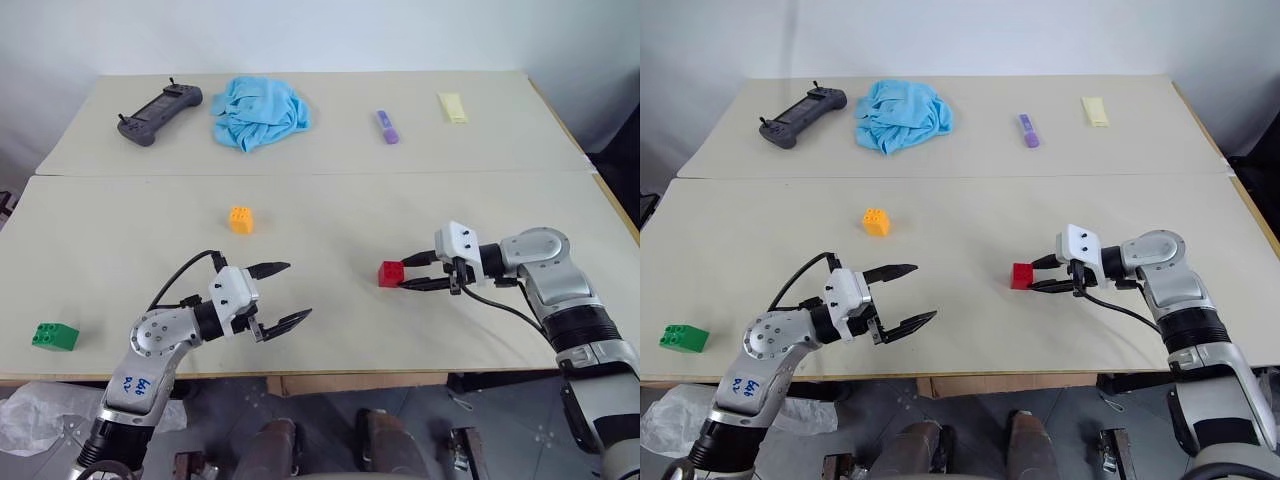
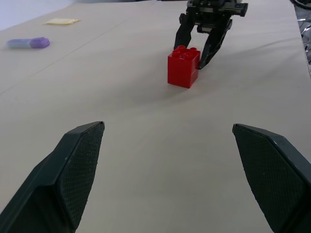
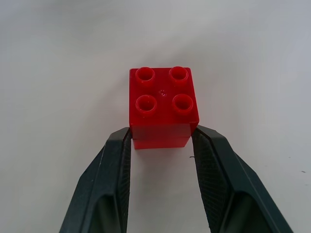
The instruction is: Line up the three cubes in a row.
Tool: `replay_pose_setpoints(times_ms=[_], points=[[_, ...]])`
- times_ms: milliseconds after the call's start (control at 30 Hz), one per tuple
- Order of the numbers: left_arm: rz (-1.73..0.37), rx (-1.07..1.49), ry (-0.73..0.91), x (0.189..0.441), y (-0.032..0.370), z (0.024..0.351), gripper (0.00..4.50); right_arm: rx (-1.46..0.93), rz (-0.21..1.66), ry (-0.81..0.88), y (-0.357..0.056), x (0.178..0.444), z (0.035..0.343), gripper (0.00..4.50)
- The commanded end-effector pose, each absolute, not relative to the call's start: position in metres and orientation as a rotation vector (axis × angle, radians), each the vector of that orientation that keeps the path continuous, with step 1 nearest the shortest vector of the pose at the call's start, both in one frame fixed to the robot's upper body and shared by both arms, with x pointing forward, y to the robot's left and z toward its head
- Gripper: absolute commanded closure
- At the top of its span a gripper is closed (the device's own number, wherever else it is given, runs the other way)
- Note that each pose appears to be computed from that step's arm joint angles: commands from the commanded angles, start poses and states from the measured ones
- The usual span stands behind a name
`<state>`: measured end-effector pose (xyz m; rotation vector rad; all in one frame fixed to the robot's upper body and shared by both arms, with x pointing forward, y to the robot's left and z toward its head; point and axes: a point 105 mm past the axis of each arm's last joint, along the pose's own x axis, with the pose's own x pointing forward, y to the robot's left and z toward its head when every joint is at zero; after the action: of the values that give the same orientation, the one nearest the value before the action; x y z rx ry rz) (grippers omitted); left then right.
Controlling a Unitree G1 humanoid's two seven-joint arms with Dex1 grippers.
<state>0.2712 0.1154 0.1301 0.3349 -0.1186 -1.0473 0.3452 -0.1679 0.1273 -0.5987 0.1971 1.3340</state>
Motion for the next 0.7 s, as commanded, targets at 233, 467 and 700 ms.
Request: replay_pose_setpoints(times_ms=[233,467,700], points=[[-0.899,0.361,-0.159,0.268,0.144,0.147,0.0,-0.58,1.326,0.101,-0.17,0.349,0.154,0.67],[-0.5,0.235,-0.188,0.25,0.202,0.147,0.0,-0.526,1.413,-0.084,-0.161,0.325,0.19,0.03],[-0.017,0.186,-0.12,0.191,0.277,0.118,0.0,-0.35,1.505,-0.284,-0.114,0.296,0.194,0.03]])
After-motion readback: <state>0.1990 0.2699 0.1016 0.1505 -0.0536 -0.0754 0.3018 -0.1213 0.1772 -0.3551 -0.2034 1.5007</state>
